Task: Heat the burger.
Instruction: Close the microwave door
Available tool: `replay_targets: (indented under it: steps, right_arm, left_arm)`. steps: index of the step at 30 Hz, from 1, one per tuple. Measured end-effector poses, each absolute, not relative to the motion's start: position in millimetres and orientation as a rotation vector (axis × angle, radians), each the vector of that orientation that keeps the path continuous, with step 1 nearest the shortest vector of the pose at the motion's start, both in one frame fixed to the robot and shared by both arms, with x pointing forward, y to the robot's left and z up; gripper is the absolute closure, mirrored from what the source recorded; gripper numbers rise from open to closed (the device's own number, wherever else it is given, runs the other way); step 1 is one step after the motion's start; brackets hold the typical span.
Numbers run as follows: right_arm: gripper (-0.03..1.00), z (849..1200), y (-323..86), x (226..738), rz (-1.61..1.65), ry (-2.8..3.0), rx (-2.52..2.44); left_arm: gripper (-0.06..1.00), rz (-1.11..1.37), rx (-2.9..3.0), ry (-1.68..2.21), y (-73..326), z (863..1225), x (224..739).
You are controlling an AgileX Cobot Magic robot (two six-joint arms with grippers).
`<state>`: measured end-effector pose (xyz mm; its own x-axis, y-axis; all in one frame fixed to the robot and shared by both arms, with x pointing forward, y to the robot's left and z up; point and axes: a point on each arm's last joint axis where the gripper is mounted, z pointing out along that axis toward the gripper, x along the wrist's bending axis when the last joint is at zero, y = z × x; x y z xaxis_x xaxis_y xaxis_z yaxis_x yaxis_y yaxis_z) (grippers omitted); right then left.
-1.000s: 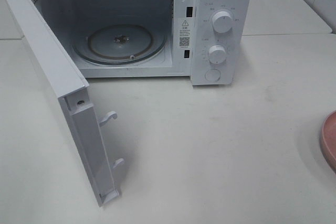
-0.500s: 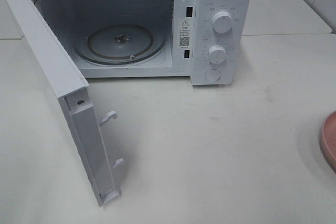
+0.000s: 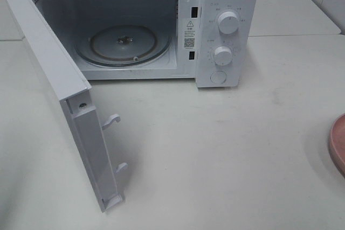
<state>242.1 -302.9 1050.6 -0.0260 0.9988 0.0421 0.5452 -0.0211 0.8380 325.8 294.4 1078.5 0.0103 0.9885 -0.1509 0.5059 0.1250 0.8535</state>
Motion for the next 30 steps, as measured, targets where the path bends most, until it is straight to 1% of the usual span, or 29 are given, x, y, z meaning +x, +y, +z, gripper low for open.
replay_targets:
  steps: [1,2,3,4,5,6,13,15,18,23,26,28,30]
  right_arm:
    - [0.32,1050.6,-302.9,242.1,0.932,1.636,1.631]
    - [0.32,1050.6,-302.9,242.1,0.932,1.636,1.631]
    - [0.32,1050.6,-302.9,242.1,0.932,1.636,1.631]
    - [0.32,1050.6,-302.9,242.1,0.932,1.636,1.631]
    - [0.32,1050.6,-302.9,242.1,0.932,1.636,1.631]
    - [0.32,1050.6,-302.9,242.1,0.932,1.636,1.631]
    - [0.32,1050.6,-302.9,242.1,0.932,1.636,1.631]
    - [0.32,1050.6,-302.9,242.1,0.932,1.636,1.631]
    - [0.32,1050.6,-302.9,242.1,0.932,1.636,1.631]
    - [0.32,1050.6,-302.9,242.1,0.932,1.636,1.631]
    - [0.32,1050.6,-302.9,242.1,0.933,1.635,1.632]
    - [0.32,1050.6,-302.9,242.1,0.933,1.635,1.632]
    - [0.32,1050.6,-302.9,242.1,0.933,1.635,1.632]
  left_arm:
    - [0.77,0.772,1.48,1.617,296.4,1077.9,337.0]
    - [0.83,0.775,1.486,1.627,298.1,1076.0,346.9]
    - [0.83,0.775,1.486,1.627,298.1,1076.0,346.9]
    - [0.92,0.774,1.497,1.633,298.9,1074.2,352.6]
    - [0.92,0.774,1.497,1.633,298.9,1074.2,352.6]
    - [0.94,0.792,1.515,1.63,300.8,1071.9,363.1]
    - [0.94,0.876,1.517,1.606,307.3,1057.6,393.3]
    - [0.94,0.942,1.498,1.604,312.4,1038.9,407.6]
    - [0.94,0.964,1.492,1.604,313.9,1033.6,410.1]
    - [0.94,1.103,1.422,1.604,323.0,1006.2,417.9]
    - [0.94,1.161,1.398,1.589,325.7,997.4,417.8]
    - [0.94,1.236,1.368,1.503,325.7,987.2,419.8]
    - [0.94,1.236,1.372,1.475,324.3,984.9,421.5]
